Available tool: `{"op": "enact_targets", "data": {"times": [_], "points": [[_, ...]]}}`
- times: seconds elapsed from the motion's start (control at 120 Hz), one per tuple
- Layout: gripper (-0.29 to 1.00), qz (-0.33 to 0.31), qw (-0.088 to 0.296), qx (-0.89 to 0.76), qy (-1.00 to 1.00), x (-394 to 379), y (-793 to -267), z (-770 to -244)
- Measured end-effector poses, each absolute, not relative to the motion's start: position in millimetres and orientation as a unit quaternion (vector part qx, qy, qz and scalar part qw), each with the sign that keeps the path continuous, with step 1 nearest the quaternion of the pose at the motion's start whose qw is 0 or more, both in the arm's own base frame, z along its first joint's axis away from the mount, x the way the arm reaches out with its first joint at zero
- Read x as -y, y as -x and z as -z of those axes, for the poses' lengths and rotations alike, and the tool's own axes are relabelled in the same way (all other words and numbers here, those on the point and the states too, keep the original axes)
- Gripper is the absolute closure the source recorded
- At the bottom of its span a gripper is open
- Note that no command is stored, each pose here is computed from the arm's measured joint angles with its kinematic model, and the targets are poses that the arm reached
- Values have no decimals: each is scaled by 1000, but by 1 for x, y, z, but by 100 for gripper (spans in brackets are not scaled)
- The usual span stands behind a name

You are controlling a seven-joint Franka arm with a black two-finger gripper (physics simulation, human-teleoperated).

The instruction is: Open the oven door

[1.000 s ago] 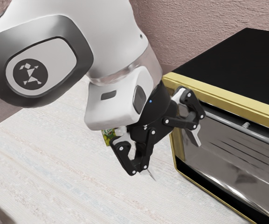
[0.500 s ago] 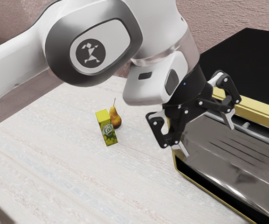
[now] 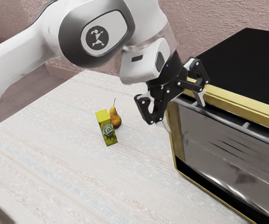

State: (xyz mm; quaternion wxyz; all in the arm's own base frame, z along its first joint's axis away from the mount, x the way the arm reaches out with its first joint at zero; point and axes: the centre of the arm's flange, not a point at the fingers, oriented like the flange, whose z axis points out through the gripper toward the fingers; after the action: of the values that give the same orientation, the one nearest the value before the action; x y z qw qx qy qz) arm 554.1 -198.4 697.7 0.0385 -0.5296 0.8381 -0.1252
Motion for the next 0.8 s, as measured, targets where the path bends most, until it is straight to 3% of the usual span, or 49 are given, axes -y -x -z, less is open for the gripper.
{"op": "enact_targets", "data": {"times": [0.1, 0.167, 0.183, 0.225, 0.275, 0.308, 0.333, 0.367, 0.408, 0.492, 0.592, 0.683, 0.8], "points": [[-1, 116, 30, -841, 528, 204, -553, -686], [-10, 98, 20, -842, 530, 202, -530, -671], [-6, 93, 21, -842, 530, 198, -515, -671], [18, 82, 32, -848, 522, 194, -449, -678], [14, 103, 81, -882, 453, 228, -302, -727], [11, 156, 149, -882, 418, 251, -233, -826], [10, 194, 185, -870, 415, 256, -214, -896], [9, 230, 206, -829, 466, 214, -246, -952], [7, 231, 200, -786, 537, 151, -311, -963], [5, 190, 140, -669, 704, 3, -451, -905], [4, 129, 78, -491, 858, -152, -493, -835], [3, 57, 11, -442, 895, -155, -545, -749], [3, 27, 0, -375, 926, -142, -555, -728]]}}
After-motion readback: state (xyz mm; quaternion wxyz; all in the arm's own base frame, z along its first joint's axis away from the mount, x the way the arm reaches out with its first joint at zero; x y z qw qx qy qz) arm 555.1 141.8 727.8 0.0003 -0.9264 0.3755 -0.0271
